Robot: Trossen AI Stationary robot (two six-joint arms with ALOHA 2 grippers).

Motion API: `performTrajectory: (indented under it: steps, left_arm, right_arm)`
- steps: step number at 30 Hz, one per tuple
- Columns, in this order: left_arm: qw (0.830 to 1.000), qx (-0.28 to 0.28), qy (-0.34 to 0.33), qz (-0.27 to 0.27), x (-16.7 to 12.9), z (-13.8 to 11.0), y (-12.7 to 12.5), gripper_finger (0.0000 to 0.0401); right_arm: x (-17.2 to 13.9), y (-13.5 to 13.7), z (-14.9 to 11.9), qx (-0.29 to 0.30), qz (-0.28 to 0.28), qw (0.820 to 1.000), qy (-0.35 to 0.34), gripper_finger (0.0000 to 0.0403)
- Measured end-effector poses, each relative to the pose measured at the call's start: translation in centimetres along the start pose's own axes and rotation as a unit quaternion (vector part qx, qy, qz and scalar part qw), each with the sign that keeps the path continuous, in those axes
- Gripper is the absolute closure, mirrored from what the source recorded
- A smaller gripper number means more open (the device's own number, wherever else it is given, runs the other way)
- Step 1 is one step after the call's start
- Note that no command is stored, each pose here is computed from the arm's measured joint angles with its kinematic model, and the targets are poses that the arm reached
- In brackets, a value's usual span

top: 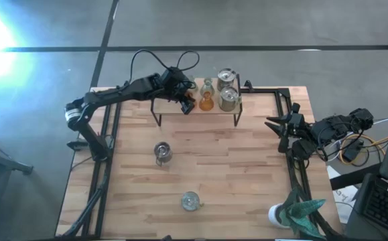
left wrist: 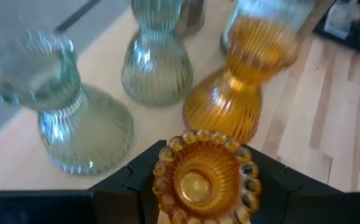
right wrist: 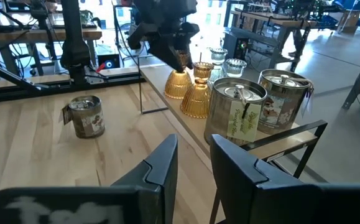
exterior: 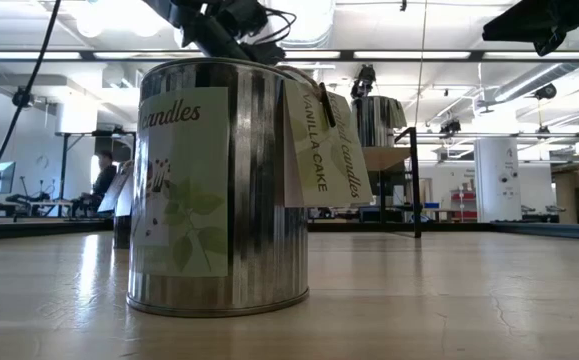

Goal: Pick & Place candle stick holders
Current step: Put the orange glass candle holder on the shelf aligned with the green glass candle holder, then put the brown scented candle on the shelf

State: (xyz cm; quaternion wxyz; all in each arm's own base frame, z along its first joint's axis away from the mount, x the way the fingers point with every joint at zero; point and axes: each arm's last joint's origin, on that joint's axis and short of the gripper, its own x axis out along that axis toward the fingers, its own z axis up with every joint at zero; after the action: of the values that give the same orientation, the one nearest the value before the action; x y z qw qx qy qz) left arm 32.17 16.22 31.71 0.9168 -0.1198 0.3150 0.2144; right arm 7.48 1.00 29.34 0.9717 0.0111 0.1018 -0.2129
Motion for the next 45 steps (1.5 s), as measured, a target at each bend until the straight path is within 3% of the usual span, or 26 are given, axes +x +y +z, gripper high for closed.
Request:
performTrajectory:
  steps: [15, 22, 38, 45]
  left_arm:
    - [1.000, 0.000, -0.003, -0.009, 0.2, -0.1, 0.0, 0.0216]
    - [1.000, 0.002, -0.022, -0.015, 0.2, 0.3, -0.1, 0.0212]
    - [0.999, 0.022, -0.038, -0.013, -0.7, 0.8, -0.1, 0.0092]
    - [0.999, 0.035, -0.039, -0.013, -3.0, 1.8, -0.3, 0.0084]
  right_arm:
    - [0.0, 0.0, 0.0, 0.000, 0.000, 1.000, 0.000, 0.0339]
    - [0.0, 0.0, 0.0, 0.000, 0.000, 1.000, 0.000, 0.0333]
    - [0.0, 0.0, 0.0, 0.000, 0.000, 1.000, 0.000, 0.0312]
    - [0.0, 0.0, 0.0, 0.000, 0.000, 1.000, 0.000, 0.0326]
